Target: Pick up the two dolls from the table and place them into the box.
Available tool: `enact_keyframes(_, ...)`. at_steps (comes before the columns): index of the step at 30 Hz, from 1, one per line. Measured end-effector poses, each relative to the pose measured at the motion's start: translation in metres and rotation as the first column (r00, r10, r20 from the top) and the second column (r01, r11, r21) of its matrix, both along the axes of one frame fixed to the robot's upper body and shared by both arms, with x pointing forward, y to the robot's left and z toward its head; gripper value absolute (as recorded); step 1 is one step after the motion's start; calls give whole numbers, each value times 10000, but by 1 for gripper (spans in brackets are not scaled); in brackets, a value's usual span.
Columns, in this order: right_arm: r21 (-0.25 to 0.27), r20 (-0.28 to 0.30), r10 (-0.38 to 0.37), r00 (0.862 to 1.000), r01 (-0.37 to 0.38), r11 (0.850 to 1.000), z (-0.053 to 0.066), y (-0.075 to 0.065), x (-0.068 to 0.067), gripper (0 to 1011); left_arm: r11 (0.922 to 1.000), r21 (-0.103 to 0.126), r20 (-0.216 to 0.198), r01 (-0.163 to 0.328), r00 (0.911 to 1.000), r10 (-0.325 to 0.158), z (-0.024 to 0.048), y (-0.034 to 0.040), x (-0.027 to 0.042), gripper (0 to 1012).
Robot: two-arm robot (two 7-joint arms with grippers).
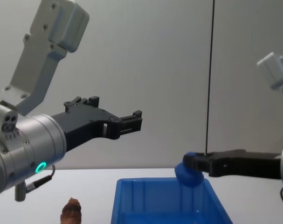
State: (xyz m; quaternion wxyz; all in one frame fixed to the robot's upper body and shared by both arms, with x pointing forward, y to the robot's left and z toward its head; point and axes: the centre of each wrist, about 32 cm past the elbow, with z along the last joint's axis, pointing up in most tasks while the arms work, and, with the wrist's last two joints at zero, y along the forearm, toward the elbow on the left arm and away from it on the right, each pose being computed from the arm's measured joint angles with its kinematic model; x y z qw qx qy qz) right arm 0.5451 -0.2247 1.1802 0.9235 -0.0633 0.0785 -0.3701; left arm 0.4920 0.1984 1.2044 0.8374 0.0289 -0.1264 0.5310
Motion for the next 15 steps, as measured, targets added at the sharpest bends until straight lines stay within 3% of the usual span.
enact_keyframes(15, 241, 93, 129, 9999, -131, 9996, -61, 25, -11, 687, 10000, 0, 0, 0, 10000, 0, 0, 0, 0, 1001)
